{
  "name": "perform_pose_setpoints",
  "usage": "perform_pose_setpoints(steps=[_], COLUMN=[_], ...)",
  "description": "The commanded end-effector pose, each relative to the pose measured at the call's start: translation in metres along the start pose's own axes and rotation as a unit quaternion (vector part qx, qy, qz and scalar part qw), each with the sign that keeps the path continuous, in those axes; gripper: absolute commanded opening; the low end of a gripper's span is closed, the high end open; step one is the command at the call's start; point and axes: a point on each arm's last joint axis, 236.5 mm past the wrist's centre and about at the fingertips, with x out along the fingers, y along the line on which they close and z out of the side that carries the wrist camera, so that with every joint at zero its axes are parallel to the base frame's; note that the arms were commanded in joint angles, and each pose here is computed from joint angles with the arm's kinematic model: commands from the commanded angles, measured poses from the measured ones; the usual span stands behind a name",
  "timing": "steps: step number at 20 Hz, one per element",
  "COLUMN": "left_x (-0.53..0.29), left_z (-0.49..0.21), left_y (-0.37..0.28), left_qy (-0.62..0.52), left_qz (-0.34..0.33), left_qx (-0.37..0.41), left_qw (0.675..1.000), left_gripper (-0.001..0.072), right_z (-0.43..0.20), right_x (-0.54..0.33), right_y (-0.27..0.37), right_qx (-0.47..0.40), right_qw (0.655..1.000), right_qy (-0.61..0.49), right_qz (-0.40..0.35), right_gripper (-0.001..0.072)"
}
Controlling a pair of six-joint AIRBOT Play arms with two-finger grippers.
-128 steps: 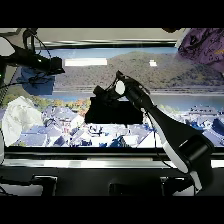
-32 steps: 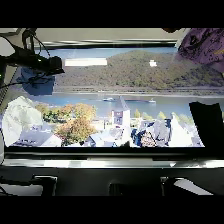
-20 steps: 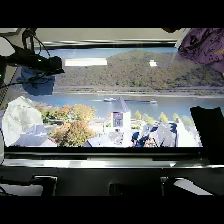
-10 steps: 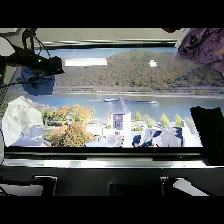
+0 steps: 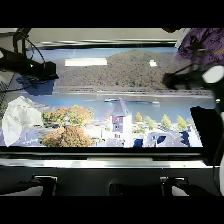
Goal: Fold the clothes and pants, and hang the long-sleeved shirts on hangers.
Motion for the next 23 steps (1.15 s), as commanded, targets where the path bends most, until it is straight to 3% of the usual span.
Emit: perform_pose_setpoints(steps=[1,5,23], left_x=[-0.018,-0.036,-0.035], left_z=[-0.028,-0.029,-0.038], left_y=[0.007,0.002,0.003], left_qy=[-0.004,-0.029,-0.010], left_qz=[0.040,0.038,0.040], left_qx=[0.021,0.027,0.026], left_qw=[0.999,0.999,0.999], left_gripper=[0.0018,0.0019,0.0020], right_z=[-0.052,-0.064,-0.068], right_x=[0.016,0.018,0.017], right_y=[0.092,0.134,0.134], right_qx=[-0.129,-0.168,-0.165], right_qw=[0.989,0.982,0.981], right_qy=[0.072,0.069,0.078], right_qz=[0.029,0.057,0.058], right_gripper=[0.0033,0.0033,0.0034])
